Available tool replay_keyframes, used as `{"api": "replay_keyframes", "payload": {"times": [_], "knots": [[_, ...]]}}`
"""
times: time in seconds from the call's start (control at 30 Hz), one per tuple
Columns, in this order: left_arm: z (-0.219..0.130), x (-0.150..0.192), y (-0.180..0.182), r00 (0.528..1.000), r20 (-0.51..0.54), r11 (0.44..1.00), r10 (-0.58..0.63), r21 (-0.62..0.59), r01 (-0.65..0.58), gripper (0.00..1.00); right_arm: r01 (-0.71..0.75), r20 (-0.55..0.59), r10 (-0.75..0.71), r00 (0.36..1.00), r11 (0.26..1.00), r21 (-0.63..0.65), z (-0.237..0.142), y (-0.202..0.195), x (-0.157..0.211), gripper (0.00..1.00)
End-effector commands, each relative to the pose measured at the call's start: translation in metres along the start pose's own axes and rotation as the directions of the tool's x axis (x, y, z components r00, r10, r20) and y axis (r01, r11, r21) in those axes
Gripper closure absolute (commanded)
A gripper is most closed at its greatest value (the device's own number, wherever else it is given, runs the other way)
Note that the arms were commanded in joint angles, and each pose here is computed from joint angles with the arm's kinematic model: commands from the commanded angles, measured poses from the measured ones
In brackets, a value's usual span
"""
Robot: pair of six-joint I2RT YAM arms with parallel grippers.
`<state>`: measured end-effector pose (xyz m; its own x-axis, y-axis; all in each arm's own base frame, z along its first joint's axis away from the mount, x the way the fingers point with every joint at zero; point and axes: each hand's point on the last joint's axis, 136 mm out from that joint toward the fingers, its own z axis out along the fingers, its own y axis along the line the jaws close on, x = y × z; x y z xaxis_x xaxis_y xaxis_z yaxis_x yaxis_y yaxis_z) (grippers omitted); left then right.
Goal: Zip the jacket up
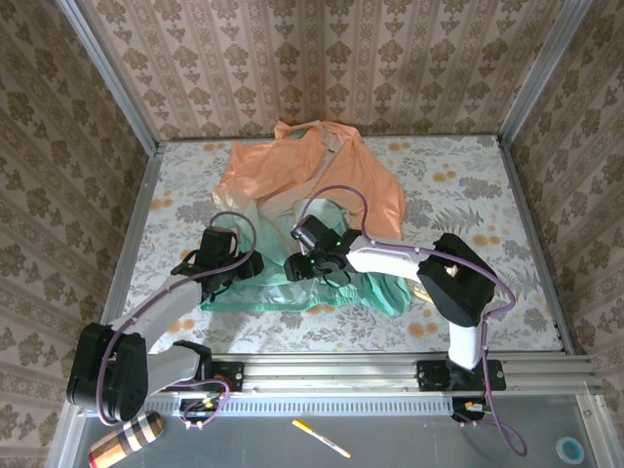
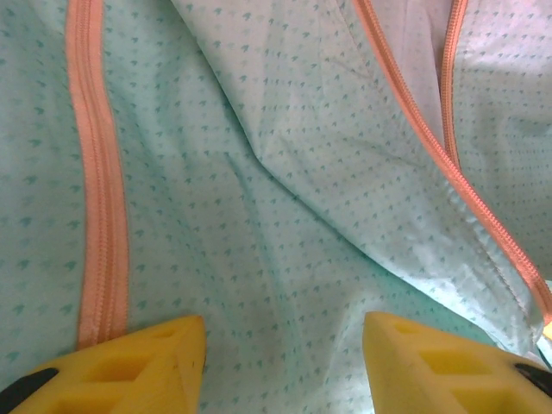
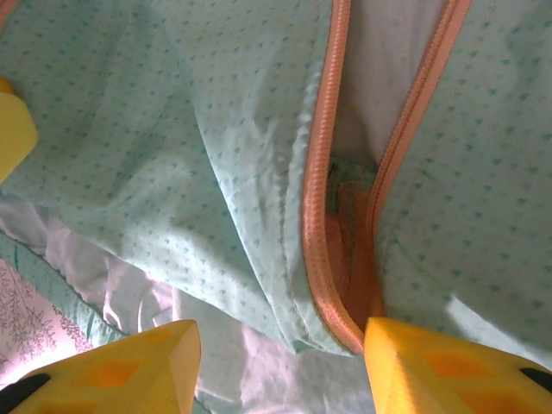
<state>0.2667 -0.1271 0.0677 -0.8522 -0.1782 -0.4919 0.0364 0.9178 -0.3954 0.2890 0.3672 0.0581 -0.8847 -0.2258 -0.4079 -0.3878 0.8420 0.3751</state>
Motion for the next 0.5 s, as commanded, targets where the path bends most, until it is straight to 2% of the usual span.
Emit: {"api": "replay_keyframes", "payload": {"times": [0.0,0.13,0.3,0.47], "knots": [[-0.003,0.003,0.000,1.000,-0.005,1.000,-0.020,0.012,0.020,0.49,0.010,-0.011,-0.010,1.000,1.000,0.007,0.009,0.003,-0.003,0.48],[-0.016,-0.004,0.000,1.000,0.022,1.000,-0.017,0.000,0.017,0.49,0.030,-0.023,-0.029,0.999,0.999,0.027,0.016,0.001,-0.005,0.49],[-0.044,-0.020,0.003,0.991,0.133,1.000,-0.017,-0.012,0.019,0.49,0.049,-0.021,-0.049,0.999,0.999,0.013,0.011,0.006,-0.009,0.82],[-0.061,-0.027,0.003,0.981,0.192,1.000,-0.023,0.001,0.023,0.49,0.055,0.013,-0.055,0.998,0.998,-0.026,-0.015,0.021,-0.019,0.95]]}}
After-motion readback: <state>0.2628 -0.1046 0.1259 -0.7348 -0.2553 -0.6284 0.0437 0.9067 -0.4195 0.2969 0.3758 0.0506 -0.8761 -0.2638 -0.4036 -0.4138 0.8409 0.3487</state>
